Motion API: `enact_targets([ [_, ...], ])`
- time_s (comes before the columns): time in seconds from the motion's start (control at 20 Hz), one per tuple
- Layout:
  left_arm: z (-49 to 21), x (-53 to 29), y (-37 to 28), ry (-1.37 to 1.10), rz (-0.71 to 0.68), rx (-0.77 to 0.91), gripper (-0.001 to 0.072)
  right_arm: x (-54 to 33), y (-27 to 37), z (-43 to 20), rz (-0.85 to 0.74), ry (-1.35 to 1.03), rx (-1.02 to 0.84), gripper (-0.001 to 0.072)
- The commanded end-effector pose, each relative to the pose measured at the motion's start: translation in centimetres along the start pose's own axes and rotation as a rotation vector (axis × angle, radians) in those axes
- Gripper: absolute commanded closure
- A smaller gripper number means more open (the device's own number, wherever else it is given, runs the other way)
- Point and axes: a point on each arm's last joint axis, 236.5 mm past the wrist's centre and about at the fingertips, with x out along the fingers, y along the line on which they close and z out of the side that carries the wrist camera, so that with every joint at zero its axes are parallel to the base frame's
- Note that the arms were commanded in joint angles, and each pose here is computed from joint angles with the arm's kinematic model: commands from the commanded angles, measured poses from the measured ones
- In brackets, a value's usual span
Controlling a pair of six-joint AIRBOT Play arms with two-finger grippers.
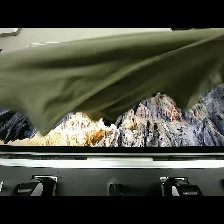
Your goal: Fold the clothes and pants, and hang the long-sleeved shirts on hangers.
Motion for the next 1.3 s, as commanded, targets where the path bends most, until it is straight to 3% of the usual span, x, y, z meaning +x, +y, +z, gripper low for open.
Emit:
enact_targets([
  [0.0, -0.3, -1.8, 1.2, -0.002, 0.065, -0.041, 0.0692, -1.4, -1.1, 1.5, -0.056, -0.066, 0.051, 0.0679],
  [0.2, -7.5, 5.3, 3.7, 0.342, 0.114, -0.092, 0.0692, 8.7, -3.6, -7.4, -0.092, 0.270, 0.187, 0.0678],
  [0.45, -21.4, 17.8, 8.6, 0.763, 0.182, -0.203, 0.0692, 22.9, -4.8, -29.7, -0.011, 0.865, 0.374, 0.0677],
  [0.7, -33.3, 28.6, 11.9, 0.926, 0.229, -0.260, 0.0690, 31.3, -6.0, -47.4, 0.024, 1.021, 0.602, 0.0676],
  [0.9, -38.9, 32.3, 11.8, 0.988, 0.218, -0.354, 0.0690, 32.8, -6.1, -52.5, 0.013, 1.038, 0.725, 0.0653],
  [1.15, -39.2, 33.2, 11.9, 0.994, 0.213, -0.366, 0.0685, 32.3, -6.0, -51.2, 0.034, 1.039, 0.676, 0.0628],
  [1.2, -39.0, 32.9, 11.8, 1.005, 0.203, -0.351, 0.0616, 32.3, -6.0, -50.6, 0.035, 1.032, 0.662, 0.0610],
  [1.25, -38.6, 32.4, 11.7, 1.026, 0.188, -0.330, 0.0432, 32.3, -6.1, -49.9, 0.035, 1.022, 0.643, 0.0532],
])
